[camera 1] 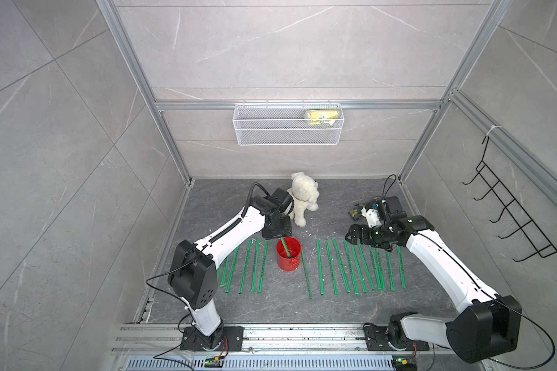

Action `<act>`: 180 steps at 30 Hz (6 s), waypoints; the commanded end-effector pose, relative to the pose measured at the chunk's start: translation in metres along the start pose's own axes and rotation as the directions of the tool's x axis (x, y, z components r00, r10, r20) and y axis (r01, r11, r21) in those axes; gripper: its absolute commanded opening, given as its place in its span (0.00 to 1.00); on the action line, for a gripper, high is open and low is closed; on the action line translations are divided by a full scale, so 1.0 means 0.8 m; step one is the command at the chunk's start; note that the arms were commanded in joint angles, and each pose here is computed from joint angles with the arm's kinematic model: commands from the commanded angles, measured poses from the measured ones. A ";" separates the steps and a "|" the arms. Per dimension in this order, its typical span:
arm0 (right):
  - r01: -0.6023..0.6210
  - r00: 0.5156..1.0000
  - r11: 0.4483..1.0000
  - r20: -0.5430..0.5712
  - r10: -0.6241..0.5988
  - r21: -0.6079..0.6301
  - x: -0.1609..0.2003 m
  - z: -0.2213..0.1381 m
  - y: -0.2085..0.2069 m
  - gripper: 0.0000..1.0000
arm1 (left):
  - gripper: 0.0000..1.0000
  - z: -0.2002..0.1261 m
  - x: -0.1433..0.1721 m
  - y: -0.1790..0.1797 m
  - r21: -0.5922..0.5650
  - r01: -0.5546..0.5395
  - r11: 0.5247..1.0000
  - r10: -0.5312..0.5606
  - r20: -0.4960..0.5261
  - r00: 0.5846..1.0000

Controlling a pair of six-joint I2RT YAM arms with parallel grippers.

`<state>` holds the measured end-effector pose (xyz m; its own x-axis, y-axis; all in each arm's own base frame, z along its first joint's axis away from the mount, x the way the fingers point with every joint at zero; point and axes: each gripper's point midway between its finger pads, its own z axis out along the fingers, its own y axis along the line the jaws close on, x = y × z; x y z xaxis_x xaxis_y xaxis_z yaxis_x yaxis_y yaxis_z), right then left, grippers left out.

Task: Take the straws out of the storage container
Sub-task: Pick up the straw from the container, then place the straw at the center of the board, then reset both arms

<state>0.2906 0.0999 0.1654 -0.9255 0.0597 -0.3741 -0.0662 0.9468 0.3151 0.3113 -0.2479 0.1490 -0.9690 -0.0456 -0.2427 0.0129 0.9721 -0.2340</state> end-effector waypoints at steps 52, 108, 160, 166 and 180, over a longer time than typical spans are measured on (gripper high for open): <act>0.030 1.000 0.999 0.001 -0.030 -0.010 0.000 -0.006 0.006 1.00 | 0.00 -0.247 -0.060 0.121 -0.371 -0.050 0.927 0.127 0.186 0.974; 0.002 0.995 1.000 -0.100 -0.001 0.012 0.017 0.063 -0.015 1.00 | 0.00 0.017 -0.034 0.388 -0.567 0.030 0.823 -0.257 -0.324 0.911; -0.042 0.957 0.999 0.288 0.041 -0.003 -0.055 0.028 -0.010 1.00 | 1.00 -0.063 -0.077 0.389 -0.447 0.376 0.812 -0.209 0.379 0.902; 0.010 0.815 1.000 0.580 0.000 -0.014 -0.077 0.014 -0.017 1.00 | 1.00 -0.020 -0.080 0.387 -0.368 0.330 0.869 -0.114 0.500 0.859; 0.083 0.788 0.961 0.573 -0.225 0.264 -0.088 0.056 -0.064 1.00 | 1.00 0.016 -0.083 0.398 -0.368 0.281 0.886 0.007 0.618 0.786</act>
<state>0.3593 0.0630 0.1167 -0.5583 0.0754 -0.8262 -0.0314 0.9932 0.1119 0.3571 0.0600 0.0495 -0.7168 -0.2218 -0.6610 -0.3726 0.9232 0.0943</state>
